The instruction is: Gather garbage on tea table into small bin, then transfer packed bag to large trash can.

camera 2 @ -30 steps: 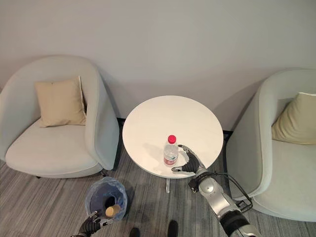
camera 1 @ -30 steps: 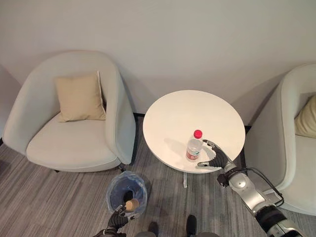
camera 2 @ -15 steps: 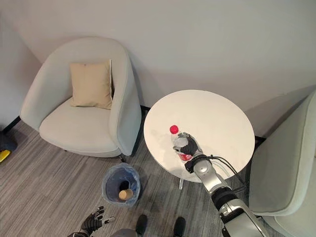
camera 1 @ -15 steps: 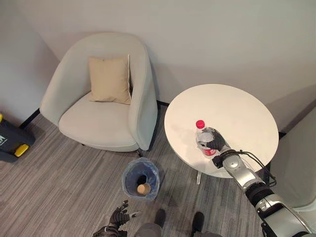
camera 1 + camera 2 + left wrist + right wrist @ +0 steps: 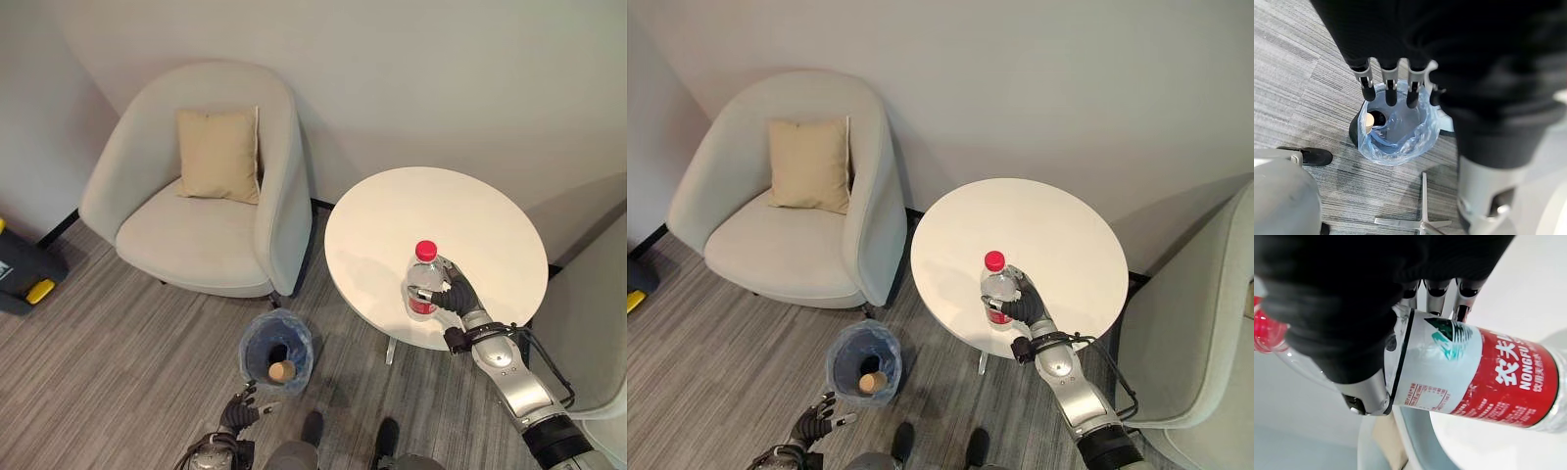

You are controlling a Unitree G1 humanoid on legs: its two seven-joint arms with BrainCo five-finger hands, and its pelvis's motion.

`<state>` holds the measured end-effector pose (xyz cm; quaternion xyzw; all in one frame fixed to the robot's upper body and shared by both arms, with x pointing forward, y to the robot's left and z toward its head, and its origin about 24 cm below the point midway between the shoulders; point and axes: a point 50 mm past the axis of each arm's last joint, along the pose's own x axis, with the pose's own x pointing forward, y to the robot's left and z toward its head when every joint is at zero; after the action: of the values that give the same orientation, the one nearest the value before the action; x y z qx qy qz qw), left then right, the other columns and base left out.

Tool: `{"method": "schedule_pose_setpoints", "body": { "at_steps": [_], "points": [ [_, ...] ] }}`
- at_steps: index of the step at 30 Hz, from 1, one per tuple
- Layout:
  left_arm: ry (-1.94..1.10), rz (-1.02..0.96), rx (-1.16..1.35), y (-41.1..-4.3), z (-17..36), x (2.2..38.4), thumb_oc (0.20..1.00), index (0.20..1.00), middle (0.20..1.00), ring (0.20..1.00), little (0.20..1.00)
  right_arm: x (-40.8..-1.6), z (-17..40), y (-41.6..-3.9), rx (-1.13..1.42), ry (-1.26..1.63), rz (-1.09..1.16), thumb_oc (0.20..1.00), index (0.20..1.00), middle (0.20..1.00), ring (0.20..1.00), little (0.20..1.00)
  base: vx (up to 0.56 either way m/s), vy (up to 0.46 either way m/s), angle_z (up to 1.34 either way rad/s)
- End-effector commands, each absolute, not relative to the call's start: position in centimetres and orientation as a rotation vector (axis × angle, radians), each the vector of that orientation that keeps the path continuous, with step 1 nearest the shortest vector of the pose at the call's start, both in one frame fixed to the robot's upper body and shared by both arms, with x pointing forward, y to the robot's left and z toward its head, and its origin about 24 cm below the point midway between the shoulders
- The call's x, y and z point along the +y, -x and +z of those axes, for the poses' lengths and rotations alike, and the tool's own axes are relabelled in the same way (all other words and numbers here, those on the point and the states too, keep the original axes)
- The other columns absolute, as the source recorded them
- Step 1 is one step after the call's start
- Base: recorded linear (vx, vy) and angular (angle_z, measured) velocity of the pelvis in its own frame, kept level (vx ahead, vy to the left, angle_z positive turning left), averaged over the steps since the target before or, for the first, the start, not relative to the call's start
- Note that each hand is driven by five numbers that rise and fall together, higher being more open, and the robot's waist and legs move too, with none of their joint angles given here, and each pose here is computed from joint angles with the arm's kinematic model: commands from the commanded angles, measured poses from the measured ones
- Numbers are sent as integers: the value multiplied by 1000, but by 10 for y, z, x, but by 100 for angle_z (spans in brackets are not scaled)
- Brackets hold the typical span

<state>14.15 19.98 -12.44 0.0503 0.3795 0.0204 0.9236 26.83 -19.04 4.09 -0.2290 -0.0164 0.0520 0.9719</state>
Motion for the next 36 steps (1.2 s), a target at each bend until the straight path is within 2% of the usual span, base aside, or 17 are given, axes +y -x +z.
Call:
{"method": "schedule_pose_setpoints", "body": {
  "at_steps": [1,8,17,26,29,36],
  "points": [
    [-155,40,729,-151,-116,213,1000,1000,1000,1000,1000,-169,85,-273,-283,359,146,200,200,200,200,200,-77,140,44],
    [-179,50,722,-153,-116,216,1000,1000,1000,1000,1000,-167,85,-274,-274,359,146,200,200,200,200,200,47,242,69],
    [-226,123,700,-159,-106,244,1000,1000,1000,1000,1000,-137,88,-279,-304,353,252,200,200,200,200,200,56,173,11],
    [-221,91,673,-163,-104,237,1000,1000,1000,1000,1000,-134,84,-275,-297,391,298,200,200,200,200,200,61,1,43],
    [-219,92,699,-158,-109,235,1000,1000,1000,1000,1000,-121,86,-280,-311,430,372,200,200,200,200,200,-9,-159,47],
    [-209,58,548,-204,-86,218,1000,1000,1000,1000,1000,-88,117,-310,-416,422,383,200,200,200,200,200,-122,-63,20]
  ]
}}
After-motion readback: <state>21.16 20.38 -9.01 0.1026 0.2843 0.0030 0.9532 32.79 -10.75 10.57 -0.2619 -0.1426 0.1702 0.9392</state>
